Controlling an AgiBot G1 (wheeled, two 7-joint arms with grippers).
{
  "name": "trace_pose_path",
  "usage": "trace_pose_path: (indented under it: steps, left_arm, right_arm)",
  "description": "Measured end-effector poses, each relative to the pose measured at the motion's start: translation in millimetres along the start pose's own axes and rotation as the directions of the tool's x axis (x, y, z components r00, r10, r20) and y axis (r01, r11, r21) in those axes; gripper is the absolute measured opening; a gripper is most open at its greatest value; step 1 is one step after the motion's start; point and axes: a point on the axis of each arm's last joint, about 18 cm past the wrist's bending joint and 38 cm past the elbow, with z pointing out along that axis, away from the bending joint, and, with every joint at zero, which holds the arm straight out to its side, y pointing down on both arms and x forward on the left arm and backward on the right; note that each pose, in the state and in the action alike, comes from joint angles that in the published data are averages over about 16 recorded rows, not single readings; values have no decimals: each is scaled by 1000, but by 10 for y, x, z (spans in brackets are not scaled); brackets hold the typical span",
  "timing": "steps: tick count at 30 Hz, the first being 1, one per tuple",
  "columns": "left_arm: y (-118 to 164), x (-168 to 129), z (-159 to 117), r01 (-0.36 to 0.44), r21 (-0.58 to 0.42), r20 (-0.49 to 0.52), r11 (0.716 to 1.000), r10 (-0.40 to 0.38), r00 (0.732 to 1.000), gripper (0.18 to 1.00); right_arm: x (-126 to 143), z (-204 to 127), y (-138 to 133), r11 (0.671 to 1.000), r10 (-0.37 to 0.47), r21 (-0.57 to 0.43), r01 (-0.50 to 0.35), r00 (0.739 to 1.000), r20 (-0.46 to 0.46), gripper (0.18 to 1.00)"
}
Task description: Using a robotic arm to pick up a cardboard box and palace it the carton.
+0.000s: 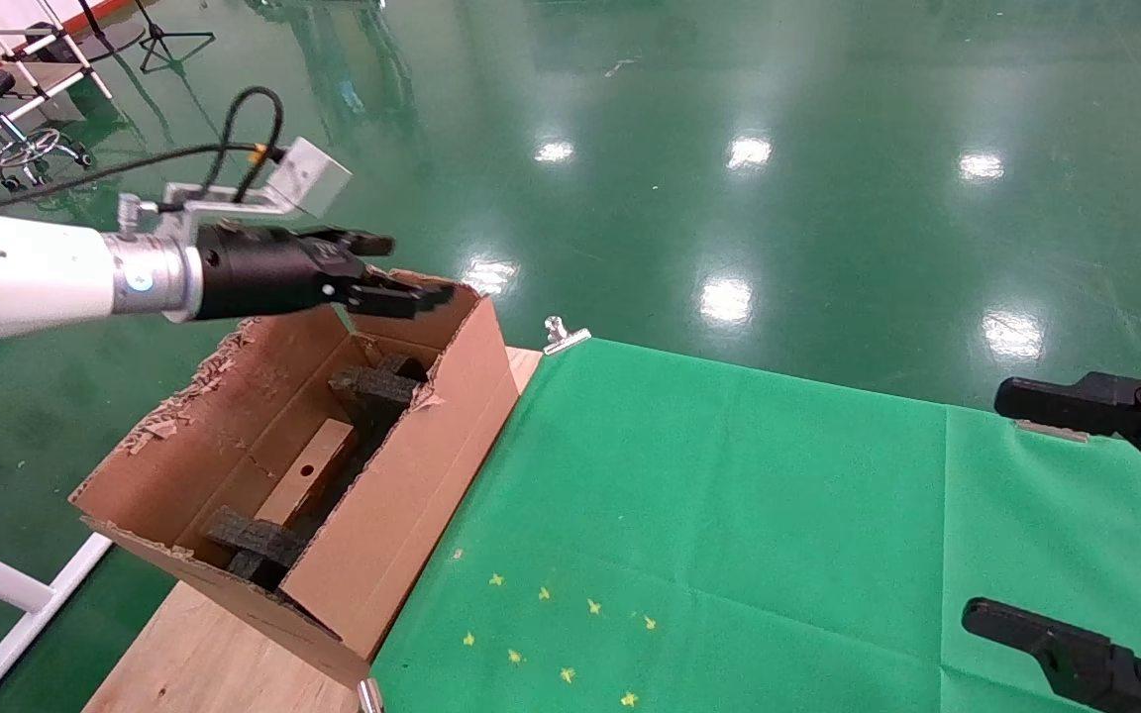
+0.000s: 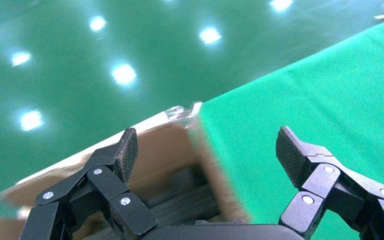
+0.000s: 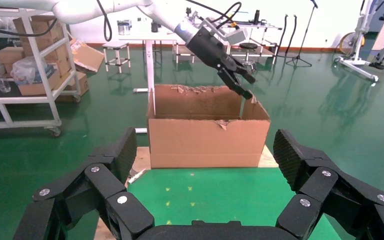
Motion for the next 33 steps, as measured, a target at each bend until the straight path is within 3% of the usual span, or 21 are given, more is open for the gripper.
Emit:
trace_pose_path:
  steps: [8,16,24,33]
  left_arm:
    - [-61,412,28,-30,88,-157,996,43,987,1000]
    - [-118,819,-29,-51,186,-300,981,106,948,1000]
    - [-165,1212,-166,-62,290,-424,955,186,887,1001]
    - [-197,1630,-404,-59,412,-532,909,293,795,1001]
  right_arm:
    - [0,0,0,1000,0,0,0,1000,0,1001]
    - [0,0,0,1000,0,0,0,1000,0,1001]
    - [0,0,0,1000,0,0,0,1000,0,1001]
    - [0,0,0,1000,0,0,0,1000,0,1001]
